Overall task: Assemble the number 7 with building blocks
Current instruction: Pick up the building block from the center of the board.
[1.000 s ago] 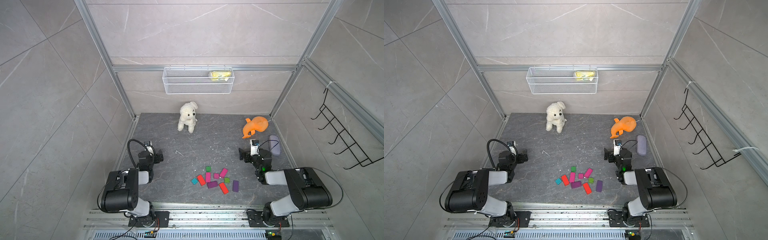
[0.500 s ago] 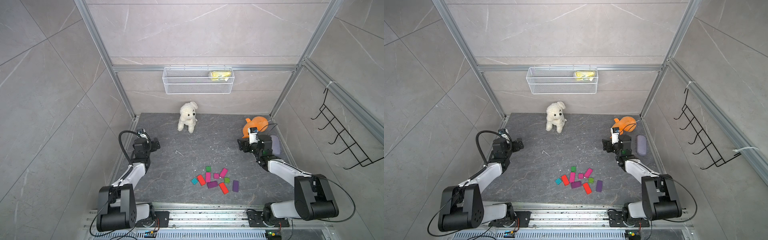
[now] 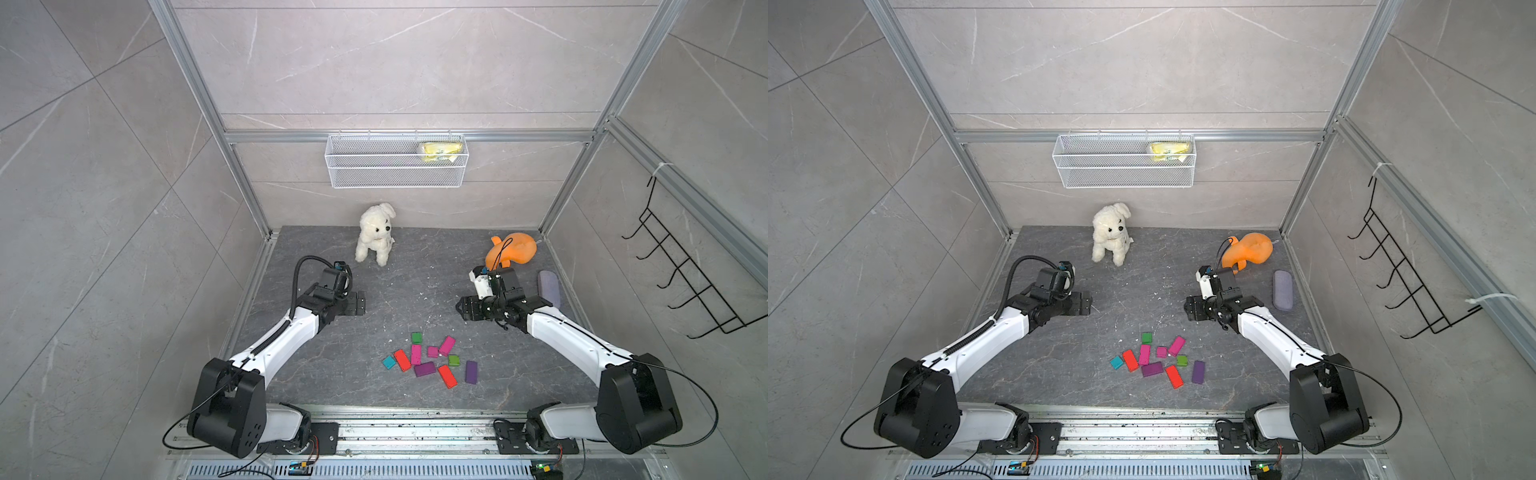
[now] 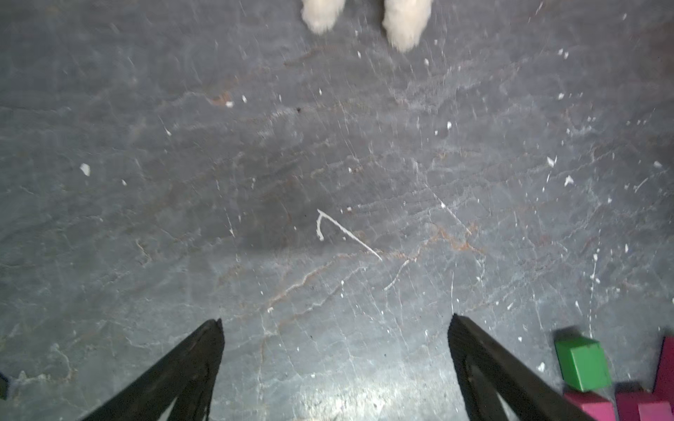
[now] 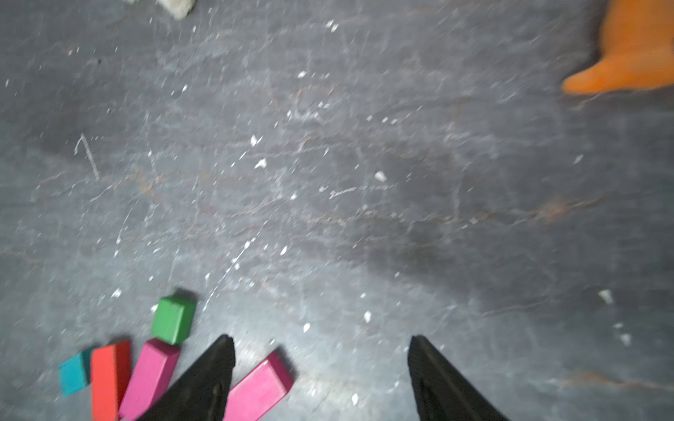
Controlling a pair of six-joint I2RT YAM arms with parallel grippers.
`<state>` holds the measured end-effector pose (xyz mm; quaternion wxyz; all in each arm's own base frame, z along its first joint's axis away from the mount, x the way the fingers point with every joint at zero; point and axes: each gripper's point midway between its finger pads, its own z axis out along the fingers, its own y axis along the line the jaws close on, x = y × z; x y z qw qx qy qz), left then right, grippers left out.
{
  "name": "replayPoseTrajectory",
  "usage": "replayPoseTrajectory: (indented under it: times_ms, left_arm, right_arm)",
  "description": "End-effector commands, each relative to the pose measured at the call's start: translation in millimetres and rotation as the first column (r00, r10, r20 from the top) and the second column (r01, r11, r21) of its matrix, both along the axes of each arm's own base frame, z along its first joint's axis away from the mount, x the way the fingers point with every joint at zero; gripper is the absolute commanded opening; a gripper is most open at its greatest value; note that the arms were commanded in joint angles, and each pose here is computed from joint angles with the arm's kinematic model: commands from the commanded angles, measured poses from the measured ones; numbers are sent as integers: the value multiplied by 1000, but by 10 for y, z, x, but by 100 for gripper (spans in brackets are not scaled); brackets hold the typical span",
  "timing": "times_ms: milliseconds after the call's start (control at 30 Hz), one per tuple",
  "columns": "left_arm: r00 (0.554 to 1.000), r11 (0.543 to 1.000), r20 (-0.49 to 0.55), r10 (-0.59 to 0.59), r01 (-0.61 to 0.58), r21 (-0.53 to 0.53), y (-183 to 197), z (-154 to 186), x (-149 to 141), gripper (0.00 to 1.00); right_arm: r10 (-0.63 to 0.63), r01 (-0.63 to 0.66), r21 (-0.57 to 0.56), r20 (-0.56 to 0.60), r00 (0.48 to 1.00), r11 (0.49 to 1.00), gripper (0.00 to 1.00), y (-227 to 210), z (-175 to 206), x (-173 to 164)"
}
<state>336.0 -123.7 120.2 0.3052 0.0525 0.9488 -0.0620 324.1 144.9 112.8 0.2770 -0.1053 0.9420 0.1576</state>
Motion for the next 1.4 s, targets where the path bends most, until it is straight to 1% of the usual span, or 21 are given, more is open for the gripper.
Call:
replayPoseTrajectory:
  times_ms: [0,67,167,267,400,500,600,767,900,1000,1233,1367]
  left_arm:
    - [995,1000,-97,6,-6,2,-23,-33,-243,100]
    - [996,999,-93,9,-13,-43,-92,-2,-299,100]
    - [989,991,-138,-52,34,-130,-284,-22,-415,100]
    - [983,990,-161,-84,64,-123,-393,-92,-457,100]
    - [975,989,-195,-103,80,-121,-535,-162,-458,100]
    - [968,986,-208,-138,114,-124,-692,-201,-473,100]
    - [964,986,-216,-156,137,-99,-789,-262,-458,100]
    - [960,983,-222,-174,157,-91,-902,-289,-430,100]
    - [963,984,-206,-172,158,-82,-888,-274,-411,100]
    - [963,983,-206,-177,163,-81,-899,-279,-410,100]
    - [960,983,-214,-180,166,-82,-939,-322,-386,100]
    - [956,981,-223,-188,175,-78,-954,-350,-384,100]
  right_arm:
    - [-5,5,1,-112,994,1000,76,48,22,-317]
    - [-25,23,-11,-139,990,1000,75,31,-8,-444]
    - [-56,52,-29,-180,982,998,75,16,-99,-632]
    - [-62,54,-40,-222,973,998,74,104,-204,-779]
    - [-108,83,-110,-257,960,991,73,176,-323,-866]
    - [-152,112,-154,-285,946,982,70,200,-409,-905]
    - [-208,159,-188,-280,937,969,68,180,-475,-875]
    - [-242,205,-155,-280,929,966,68,311,-568,-770]
    - [-262,223,-157,-300,917,962,67,379,-671,-709]
    - [-260,228,-136,-313,913,964,67,478,-697,-677]
    - [-292,243,-183,-324,900,953,67,462,-772,-659]
    - [-292,221,-229,-355,888,948,65,458,-865,-691]
